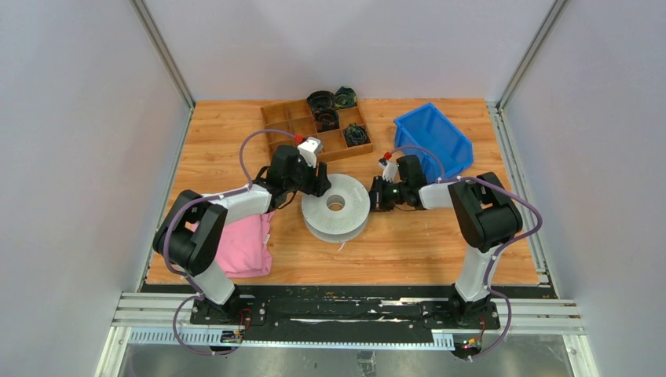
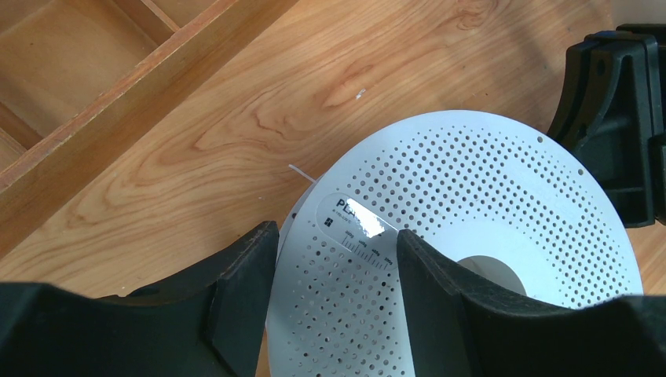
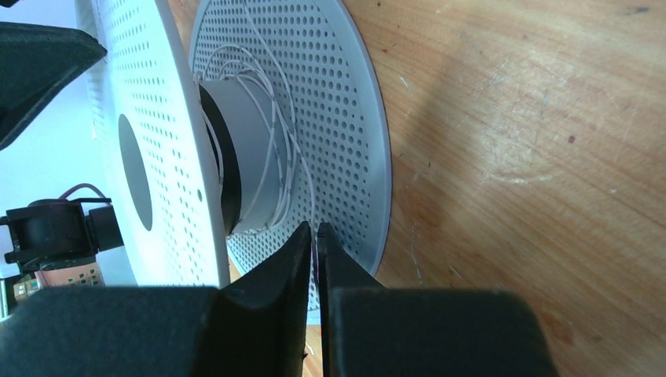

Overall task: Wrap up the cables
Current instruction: Adjust the cable on the cable reel.

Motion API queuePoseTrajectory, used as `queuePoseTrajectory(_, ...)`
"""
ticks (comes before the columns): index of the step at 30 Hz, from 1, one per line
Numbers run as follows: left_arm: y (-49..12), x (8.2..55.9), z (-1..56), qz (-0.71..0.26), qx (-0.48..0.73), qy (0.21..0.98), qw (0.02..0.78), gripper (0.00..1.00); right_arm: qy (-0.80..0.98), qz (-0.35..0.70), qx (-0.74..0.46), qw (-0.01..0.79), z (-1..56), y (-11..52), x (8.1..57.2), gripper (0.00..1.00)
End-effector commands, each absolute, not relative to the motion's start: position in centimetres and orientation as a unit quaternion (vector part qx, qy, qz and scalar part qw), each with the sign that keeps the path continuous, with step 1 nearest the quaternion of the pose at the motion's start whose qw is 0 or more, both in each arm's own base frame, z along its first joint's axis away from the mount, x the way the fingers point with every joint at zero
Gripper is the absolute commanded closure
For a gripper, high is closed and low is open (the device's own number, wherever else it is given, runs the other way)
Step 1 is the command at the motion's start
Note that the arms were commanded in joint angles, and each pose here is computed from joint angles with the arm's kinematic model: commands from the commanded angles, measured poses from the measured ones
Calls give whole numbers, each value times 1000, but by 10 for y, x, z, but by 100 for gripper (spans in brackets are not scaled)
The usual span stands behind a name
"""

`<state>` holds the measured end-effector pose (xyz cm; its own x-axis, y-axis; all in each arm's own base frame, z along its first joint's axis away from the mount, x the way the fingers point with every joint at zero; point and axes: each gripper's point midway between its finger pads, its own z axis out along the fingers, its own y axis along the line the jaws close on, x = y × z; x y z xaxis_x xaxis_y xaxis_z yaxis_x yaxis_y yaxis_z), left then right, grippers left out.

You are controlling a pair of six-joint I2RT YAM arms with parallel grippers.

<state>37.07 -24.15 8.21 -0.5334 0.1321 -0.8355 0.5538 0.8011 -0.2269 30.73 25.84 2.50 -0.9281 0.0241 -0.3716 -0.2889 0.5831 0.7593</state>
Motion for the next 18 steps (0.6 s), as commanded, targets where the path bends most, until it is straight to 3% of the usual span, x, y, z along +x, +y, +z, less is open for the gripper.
queuePoseTrajectory(1, -239, 353, 53, -231, 212, 863, 396, 39, 870, 442, -104, 192, 37, 264, 309, 92)
queuePoseTrajectory(18, -239, 353, 53, -231, 213, 863, 395, 39, 873, 428, -100, 209, 42, 249, 318, 73)
